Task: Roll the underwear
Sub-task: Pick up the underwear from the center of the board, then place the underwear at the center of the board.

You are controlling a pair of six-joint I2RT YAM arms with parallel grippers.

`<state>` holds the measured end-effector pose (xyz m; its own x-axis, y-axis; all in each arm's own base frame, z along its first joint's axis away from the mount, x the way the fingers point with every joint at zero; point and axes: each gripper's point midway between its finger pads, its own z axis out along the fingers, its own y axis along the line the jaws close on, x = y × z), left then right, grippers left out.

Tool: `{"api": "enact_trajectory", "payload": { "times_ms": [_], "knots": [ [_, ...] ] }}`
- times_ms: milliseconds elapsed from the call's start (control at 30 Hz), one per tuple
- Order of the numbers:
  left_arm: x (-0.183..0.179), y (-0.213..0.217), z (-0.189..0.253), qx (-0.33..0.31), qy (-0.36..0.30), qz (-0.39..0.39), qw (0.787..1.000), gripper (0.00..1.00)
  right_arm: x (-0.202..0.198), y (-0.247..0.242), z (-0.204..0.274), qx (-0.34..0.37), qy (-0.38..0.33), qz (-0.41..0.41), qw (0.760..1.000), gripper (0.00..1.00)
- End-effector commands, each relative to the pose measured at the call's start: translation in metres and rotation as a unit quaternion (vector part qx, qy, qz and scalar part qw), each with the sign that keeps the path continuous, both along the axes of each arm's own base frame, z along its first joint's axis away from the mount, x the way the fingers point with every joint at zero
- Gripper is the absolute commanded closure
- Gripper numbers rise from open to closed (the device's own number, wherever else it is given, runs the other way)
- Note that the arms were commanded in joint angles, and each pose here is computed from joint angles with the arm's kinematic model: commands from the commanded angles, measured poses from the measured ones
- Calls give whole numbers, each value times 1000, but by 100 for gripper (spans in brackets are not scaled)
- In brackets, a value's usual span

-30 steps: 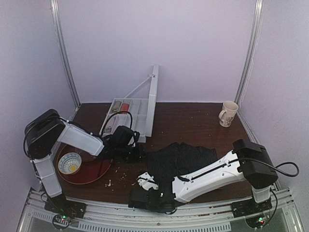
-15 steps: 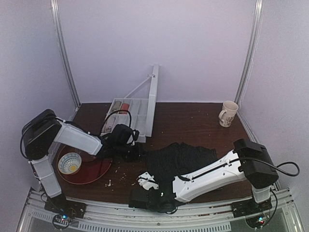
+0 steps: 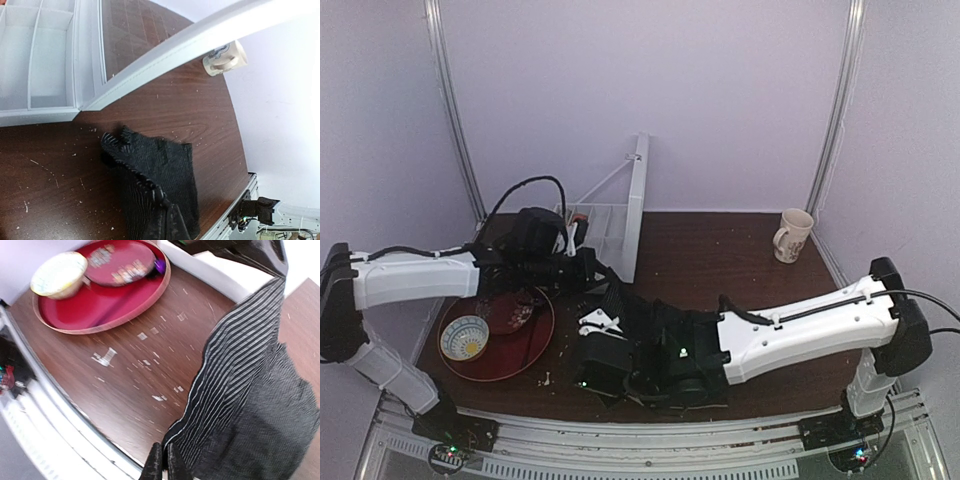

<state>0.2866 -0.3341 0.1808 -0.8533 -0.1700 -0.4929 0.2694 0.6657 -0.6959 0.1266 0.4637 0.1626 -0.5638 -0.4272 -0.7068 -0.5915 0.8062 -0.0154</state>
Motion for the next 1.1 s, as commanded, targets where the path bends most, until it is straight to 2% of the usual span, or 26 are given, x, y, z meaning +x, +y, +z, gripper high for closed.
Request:
{"api": "enact_trajectory", "payload": {
  "times_ms": [0,233,367,467,600,800,1067],
  "knots": [
    [0,27,39,10,-23,22,999,100,-7,16,37,-1,-13,49,999,100],
    [0,71,115,-3,-71,70,995,100,-12,43,100,57,-28,96,993,100],
    [-5,73,160,-29,-106,67,992,100,-14,44,132,96,-37,105,989,100],
    [-4,63,177,-47,-111,49,992,100,-12,35,141,117,-40,95,988,100],
    [5,36,169,-47,-98,32,994,100,-10,8,131,143,-32,64,987,100],
    [12,-24,138,-51,-67,-8,996,100,-2,-58,116,197,-20,-16,980,100],
    [9,-125,82,-43,-31,-78,996,100,4,-143,66,171,-4,-102,980,100]
  ]
}}
